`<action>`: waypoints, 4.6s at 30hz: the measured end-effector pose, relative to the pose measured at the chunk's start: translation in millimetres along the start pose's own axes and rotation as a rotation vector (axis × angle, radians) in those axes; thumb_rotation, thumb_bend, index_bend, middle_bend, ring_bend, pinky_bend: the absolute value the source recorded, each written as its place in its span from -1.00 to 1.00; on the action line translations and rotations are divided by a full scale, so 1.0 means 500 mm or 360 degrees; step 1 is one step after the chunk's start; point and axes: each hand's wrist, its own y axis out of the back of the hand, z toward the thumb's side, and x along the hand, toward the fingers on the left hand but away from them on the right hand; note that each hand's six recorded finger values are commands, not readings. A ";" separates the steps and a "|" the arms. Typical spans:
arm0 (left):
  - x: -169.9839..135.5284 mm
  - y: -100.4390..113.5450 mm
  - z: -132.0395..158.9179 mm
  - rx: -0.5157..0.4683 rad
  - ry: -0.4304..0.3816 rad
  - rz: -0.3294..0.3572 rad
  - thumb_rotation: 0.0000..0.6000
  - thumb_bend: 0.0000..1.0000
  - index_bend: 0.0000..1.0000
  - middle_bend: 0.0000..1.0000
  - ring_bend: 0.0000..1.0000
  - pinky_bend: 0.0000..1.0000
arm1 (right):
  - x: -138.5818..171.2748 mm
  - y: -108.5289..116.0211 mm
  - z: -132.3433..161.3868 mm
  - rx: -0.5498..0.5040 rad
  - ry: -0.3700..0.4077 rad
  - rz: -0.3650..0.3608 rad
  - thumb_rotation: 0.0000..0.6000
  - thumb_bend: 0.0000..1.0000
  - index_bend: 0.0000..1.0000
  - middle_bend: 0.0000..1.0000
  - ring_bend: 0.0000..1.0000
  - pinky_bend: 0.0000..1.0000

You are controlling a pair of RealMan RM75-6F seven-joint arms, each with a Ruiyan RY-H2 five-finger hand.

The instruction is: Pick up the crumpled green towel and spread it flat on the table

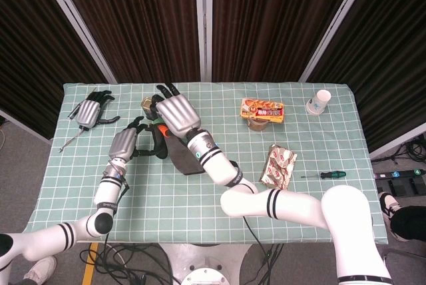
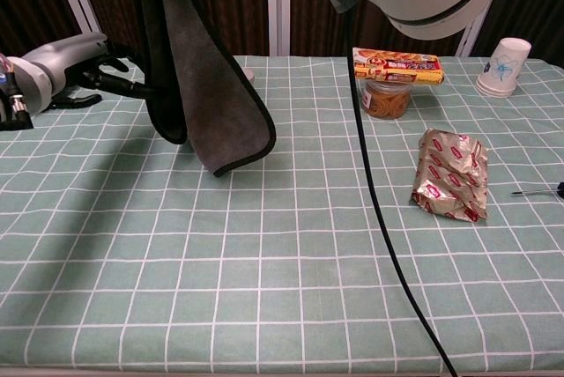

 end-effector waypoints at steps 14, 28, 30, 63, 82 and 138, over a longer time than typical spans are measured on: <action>-0.001 -0.022 -0.019 -0.0183 0.0067 0.0040 0.51 -0.61 0.24 -0.42 -0.63 -0.48 | 0.017 0.028 -0.013 -0.0060 0.0021 -0.0005 1.00 0.06 0.54 -0.47 -0.87 -1.00; -0.009 -0.037 -0.024 -0.0192 0.0048 0.0018 0.49 -0.25 0.33 -0.38 -0.62 -0.48 | 0.027 0.037 -0.019 -0.0083 0.0023 -0.0008 1.00 0.06 0.54 -0.47 -0.87 -1.00; -0.010 -0.038 -0.023 -0.0200 0.0042 0.0016 0.51 -0.15 0.37 -0.37 -0.62 -0.48 | 0.028 0.036 -0.019 -0.0088 0.0023 -0.0005 1.00 0.06 0.54 -0.47 -0.87 -1.00; 0.005 0.186 -0.030 -0.0047 -0.0100 0.0406 1.00 0.17 0.60 -0.20 -0.59 -0.48 | 0.099 0.108 -0.174 -0.0374 -0.0047 -0.0064 1.00 0.06 0.54 -0.46 -0.87 -1.00; -0.037 0.105 -0.045 0.0402 -0.0283 0.0347 1.00 0.14 0.60 -0.20 -0.59 -0.48 | 0.122 -0.039 -0.201 -0.0513 0.0083 0.0251 1.00 0.06 0.54 -0.43 -0.90 -1.00; -0.244 -0.097 -0.075 0.1201 -0.0542 -0.0624 0.40 -1.00 -0.54 -0.63 -0.68 -0.48 | 0.379 -0.326 -0.130 0.0167 0.0484 0.0895 1.00 0.07 0.53 -0.46 -0.98 -1.00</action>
